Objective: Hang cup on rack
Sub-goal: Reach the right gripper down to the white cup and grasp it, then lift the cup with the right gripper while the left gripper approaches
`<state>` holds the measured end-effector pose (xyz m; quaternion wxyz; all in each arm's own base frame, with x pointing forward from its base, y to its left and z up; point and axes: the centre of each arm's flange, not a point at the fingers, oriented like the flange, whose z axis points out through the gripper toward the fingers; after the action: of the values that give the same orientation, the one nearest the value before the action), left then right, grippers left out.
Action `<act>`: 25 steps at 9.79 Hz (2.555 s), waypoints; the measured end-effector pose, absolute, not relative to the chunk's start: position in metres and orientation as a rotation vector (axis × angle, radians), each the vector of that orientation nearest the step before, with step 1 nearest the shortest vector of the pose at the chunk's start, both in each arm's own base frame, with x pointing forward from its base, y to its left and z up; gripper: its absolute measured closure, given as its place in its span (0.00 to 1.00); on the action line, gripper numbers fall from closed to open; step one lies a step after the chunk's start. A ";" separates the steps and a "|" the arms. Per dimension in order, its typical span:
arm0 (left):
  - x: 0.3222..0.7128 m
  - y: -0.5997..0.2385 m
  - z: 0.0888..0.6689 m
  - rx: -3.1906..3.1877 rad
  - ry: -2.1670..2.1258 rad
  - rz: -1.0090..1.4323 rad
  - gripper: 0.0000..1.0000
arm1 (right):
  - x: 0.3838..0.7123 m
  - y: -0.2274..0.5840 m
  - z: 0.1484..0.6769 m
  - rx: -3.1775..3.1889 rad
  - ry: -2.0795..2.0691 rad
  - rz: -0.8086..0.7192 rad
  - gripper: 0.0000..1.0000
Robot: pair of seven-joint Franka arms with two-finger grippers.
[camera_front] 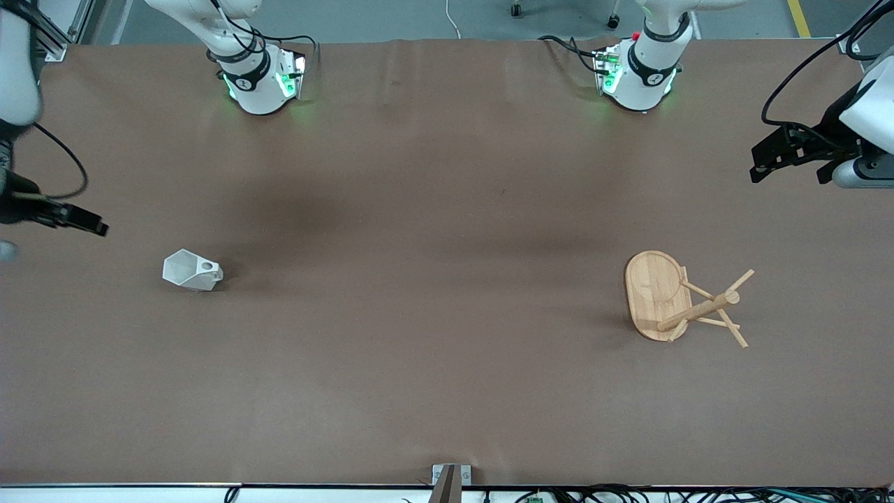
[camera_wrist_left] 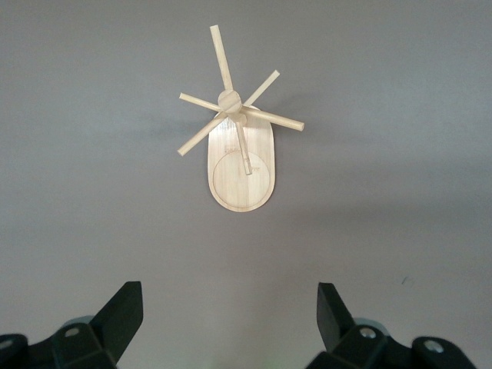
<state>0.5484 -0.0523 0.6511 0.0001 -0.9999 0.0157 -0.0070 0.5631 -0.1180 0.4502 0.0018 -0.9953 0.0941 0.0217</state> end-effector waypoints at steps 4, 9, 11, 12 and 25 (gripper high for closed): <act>0.550 -0.048 0.649 -3.141 0.042 -0.017 0.00 | 0.551 -0.113 0.317 -3.143 0.281 -0.081 0.00; 0.550 -0.048 0.648 -3.141 0.042 -0.013 0.00 | 0.543 -0.109 0.232 -3.155 0.247 -0.065 0.02; 0.550 -0.049 0.648 -3.141 0.043 -0.013 0.00 | 0.542 -0.109 0.228 -3.155 0.243 -0.054 0.11; 0.550 -0.049 0.648 -3.141 0.043 -0.013 0.00 | 0.542 -0.109 0.226 -3.155 0.242 -0.051 0.26; 0.550 -0.053 0.648 -3.141 0.055 -0.015 0.00 | 0.616 0.003 0.451 -2.834 0.019 0.220 0.94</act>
<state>0.5501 -0.0525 0.6480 0.0000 -0.9998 0.0174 -0.0047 0.6156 0.0025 0.4514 0.1491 -0.9859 0.0067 0.0764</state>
